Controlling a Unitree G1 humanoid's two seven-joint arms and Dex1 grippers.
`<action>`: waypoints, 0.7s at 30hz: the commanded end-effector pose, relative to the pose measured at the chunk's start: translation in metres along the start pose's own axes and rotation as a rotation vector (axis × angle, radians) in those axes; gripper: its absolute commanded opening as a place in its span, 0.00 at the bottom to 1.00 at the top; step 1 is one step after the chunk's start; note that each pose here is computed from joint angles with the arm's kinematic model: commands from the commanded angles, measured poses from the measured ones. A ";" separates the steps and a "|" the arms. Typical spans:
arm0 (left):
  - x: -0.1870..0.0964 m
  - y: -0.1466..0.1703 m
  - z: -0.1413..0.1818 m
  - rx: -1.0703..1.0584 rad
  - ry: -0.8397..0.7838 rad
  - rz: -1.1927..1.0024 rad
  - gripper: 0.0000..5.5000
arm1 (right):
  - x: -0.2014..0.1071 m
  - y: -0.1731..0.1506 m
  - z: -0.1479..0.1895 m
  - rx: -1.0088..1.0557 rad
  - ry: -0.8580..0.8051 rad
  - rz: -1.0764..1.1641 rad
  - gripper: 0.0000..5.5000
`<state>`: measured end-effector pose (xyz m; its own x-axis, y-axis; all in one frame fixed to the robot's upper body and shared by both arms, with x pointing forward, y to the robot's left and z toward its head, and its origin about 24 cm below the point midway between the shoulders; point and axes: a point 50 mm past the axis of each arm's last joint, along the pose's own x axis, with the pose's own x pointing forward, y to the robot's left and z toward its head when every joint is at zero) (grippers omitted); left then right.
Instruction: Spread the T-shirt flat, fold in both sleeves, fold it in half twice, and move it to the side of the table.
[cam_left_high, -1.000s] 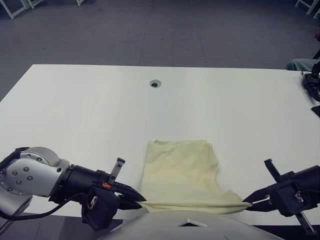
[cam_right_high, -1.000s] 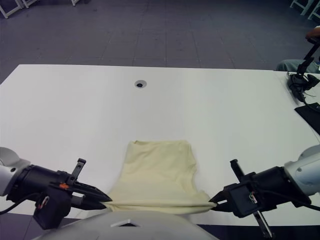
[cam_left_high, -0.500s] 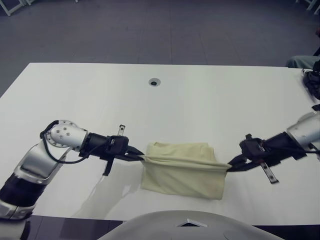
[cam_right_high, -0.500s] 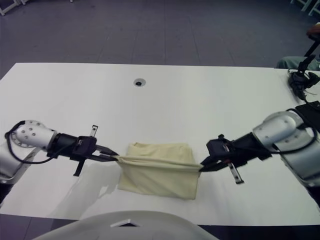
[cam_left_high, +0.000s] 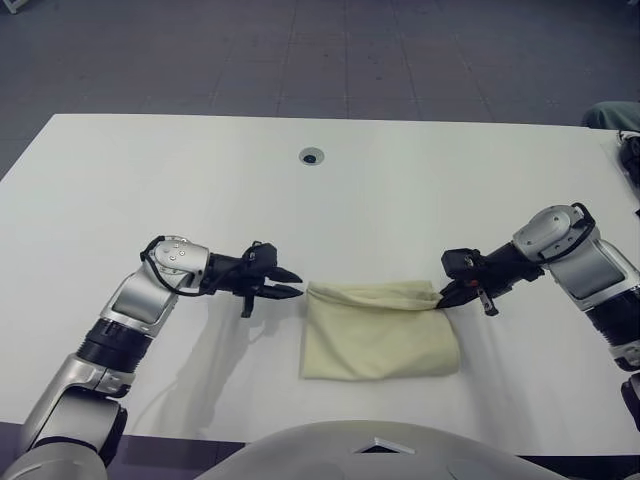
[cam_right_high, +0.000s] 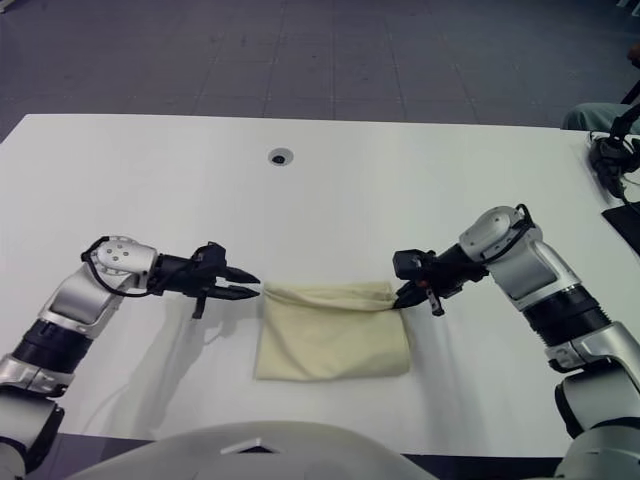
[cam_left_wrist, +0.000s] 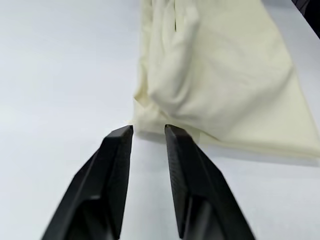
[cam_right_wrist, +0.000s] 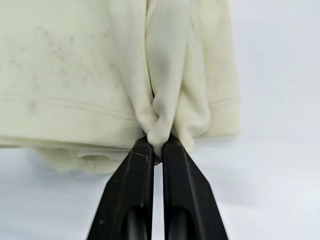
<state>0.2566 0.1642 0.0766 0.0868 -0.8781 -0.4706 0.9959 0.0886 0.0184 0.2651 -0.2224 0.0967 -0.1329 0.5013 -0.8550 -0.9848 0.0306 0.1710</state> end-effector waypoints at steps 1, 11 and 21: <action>0.002 0.005 0.002 0.020 0.001 0.044 0.36 | -0.004 -0.004 0.000 -0.006 0.004 -0.034 0.01; 0.005 0.018 0.008 0.053 -0.059 0.250 0.67 | -0.017 -0.007 0.023 -0.041 -0.095 -0.073 0.01; -0.008 0.026 0.013 0.062 -0.110 0.434 0.98 | -0.015 -0.016 0.019 -0.002 -0.076 -0.136 0.01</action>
<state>0.2830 0.1661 0.0919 0.4739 -0.8208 -0.3188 0.8786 0.4169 0.2328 0.2823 -0.2160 0.1201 -0.0089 0.5603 -0.8282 -0.9897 0.1137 0.0876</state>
